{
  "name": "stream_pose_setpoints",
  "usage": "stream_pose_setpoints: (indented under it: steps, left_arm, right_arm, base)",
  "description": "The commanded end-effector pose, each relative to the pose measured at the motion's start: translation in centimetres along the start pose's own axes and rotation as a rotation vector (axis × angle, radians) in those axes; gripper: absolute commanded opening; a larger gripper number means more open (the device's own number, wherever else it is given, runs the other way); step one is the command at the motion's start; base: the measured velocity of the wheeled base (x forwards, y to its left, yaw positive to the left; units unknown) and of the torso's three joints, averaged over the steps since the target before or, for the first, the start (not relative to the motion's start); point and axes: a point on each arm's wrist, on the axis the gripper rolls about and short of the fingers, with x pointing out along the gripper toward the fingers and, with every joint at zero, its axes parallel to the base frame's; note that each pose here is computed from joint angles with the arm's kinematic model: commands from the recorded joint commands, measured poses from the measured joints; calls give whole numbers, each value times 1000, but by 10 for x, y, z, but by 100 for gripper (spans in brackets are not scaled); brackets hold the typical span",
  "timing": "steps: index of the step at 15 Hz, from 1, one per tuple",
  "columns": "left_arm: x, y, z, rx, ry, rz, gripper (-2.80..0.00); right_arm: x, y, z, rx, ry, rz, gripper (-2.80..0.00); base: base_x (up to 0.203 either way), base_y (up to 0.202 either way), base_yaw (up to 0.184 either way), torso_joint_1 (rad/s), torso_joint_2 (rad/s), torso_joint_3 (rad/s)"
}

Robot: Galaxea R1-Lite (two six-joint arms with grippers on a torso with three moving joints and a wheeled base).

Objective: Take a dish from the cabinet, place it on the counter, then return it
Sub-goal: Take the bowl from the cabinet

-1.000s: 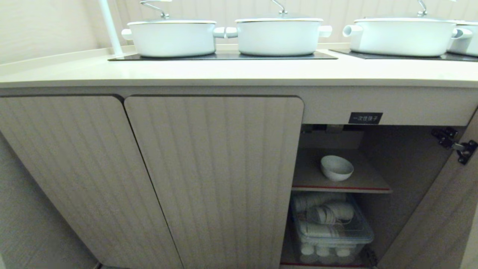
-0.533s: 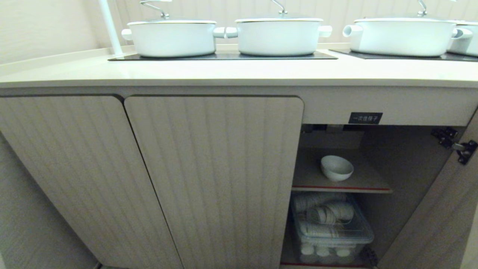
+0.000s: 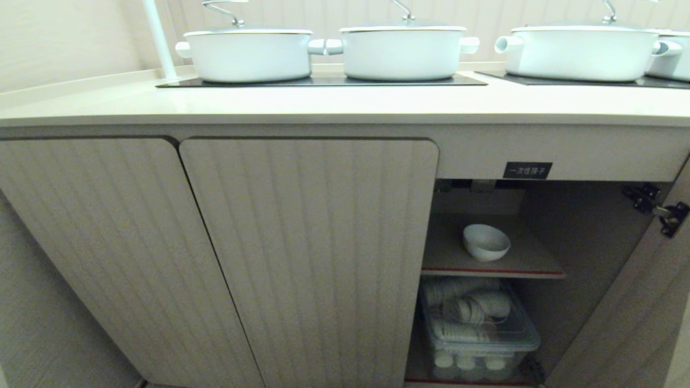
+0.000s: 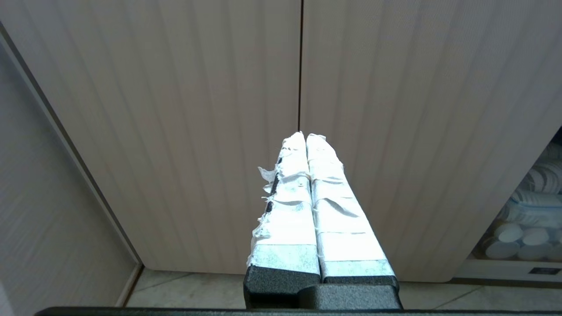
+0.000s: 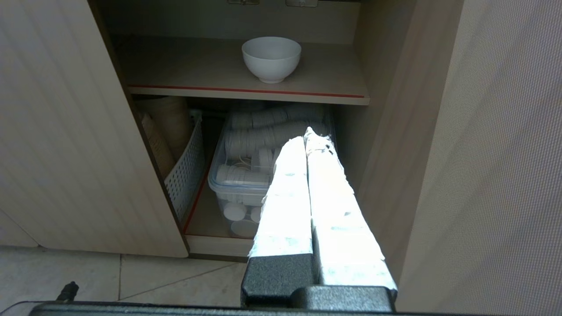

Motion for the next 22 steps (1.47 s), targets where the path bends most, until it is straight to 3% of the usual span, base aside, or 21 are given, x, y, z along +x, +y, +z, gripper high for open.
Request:
stream_pose_setpoints:
  steps: [1,8,13,16,22]
  left_arm:
    - [0,0,0,0,-1,-1,-280]
    - [0,0,0,0,-1,-1,-280]
    - [0,0,0,0,-1,-1,-280]
    - [0,0,0,0,-1,-1,-280]
    - [0,0,0,-2,-1,-1,-280]
  right_arm:
    - [0,0,0,2,0,0,-280]
    - [0,0,0,-3,0,0,-280]
    - [-1,0,3,-82,-11,20,-280]
    - [-4,1,20,-77,-30,83,-280]
    - [16,3,76,-86,67,199,-280]
  base:
    - [0,0,0,0,0,0]
    - [0,0,0,0,0,0]
    - [0,0,0,0,0,0]
    - [0,0,0,0,0,0]
    - [0,0,0,0,0,0]
